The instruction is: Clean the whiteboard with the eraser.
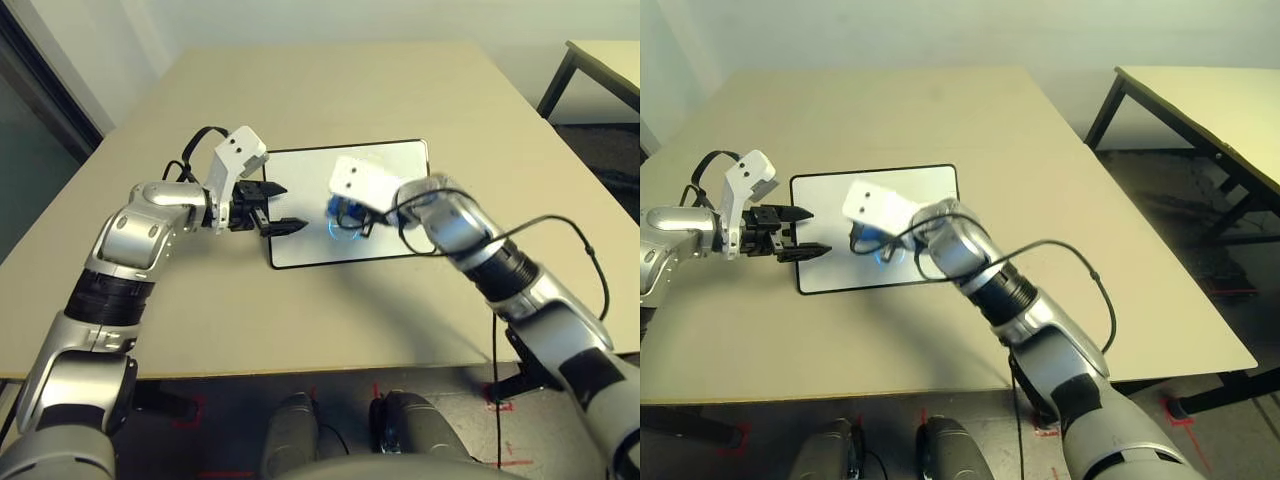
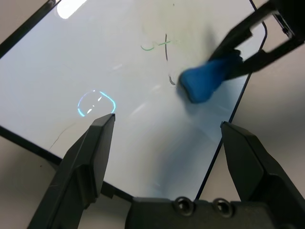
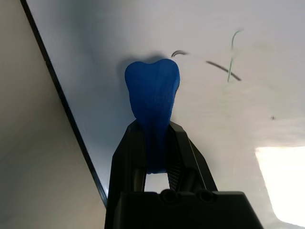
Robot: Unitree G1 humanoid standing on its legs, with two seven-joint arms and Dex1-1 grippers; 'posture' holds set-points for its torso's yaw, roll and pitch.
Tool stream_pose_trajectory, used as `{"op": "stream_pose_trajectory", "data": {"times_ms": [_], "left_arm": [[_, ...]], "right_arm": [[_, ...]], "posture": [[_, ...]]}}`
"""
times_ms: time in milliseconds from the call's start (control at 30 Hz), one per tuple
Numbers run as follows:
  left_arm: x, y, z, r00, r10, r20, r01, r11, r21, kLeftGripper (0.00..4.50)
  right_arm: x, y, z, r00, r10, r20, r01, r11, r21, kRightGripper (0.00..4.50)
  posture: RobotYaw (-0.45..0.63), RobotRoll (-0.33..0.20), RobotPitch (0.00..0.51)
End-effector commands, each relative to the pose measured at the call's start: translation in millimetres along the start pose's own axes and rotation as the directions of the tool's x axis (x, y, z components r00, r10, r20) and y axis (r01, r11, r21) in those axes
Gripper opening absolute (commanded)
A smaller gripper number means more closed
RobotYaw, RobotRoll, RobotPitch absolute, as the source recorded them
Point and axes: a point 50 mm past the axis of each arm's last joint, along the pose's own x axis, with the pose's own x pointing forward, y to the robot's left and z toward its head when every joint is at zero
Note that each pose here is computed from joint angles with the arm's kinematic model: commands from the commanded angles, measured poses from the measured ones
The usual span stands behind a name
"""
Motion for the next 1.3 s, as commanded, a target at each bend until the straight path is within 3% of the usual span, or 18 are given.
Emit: {"op": "stream_pose_trajectory", "data": {"times_ms": [33,267,700,1067,1300], "left_arm": [[0,1,2,1.0,0.003,-0.001,-0.003,1.0,0.005,4.5],[0,1,2,1.0,0.001,-0.001,-0.001,1.0,0.004,4.5],[0,2,0,1.0,0.007,-0.002,-0.007,1.0,-0.001,4.5],[1,2,-1,1.0,0.005,0.001,-0.005,1.0,-0.002,4.5],[0,1,-2,1.0,0.007,0.001,-0.007,1.0,-0.004,4.5]], "right_arm": [[-1,-18,9,0.998,-0.064,0.012,0.064,0.998,0.0,0.57],[-5,-53,29,0.984,-0.171,0.049,0.17,0.985,0.023,0.57],[-6,-12,24,0.999,0.001,-0.035,-0.005,0.992,-0.13,0.57],[-7,-51,38,0.991,-0.128,-0.032,0.123,0.983,-0.133,0.57],[-7,-50,17,0.989,-0.106,-0.104,0.089,0.983,-0.161,0.57]], "posture": [[-0.02,0.0,0.05],[-0.02,0.0,0.05],[-0.02,0.0,0.048],[-0.02,0.0,0.042],[-0.01,0.0,0.039]]}}
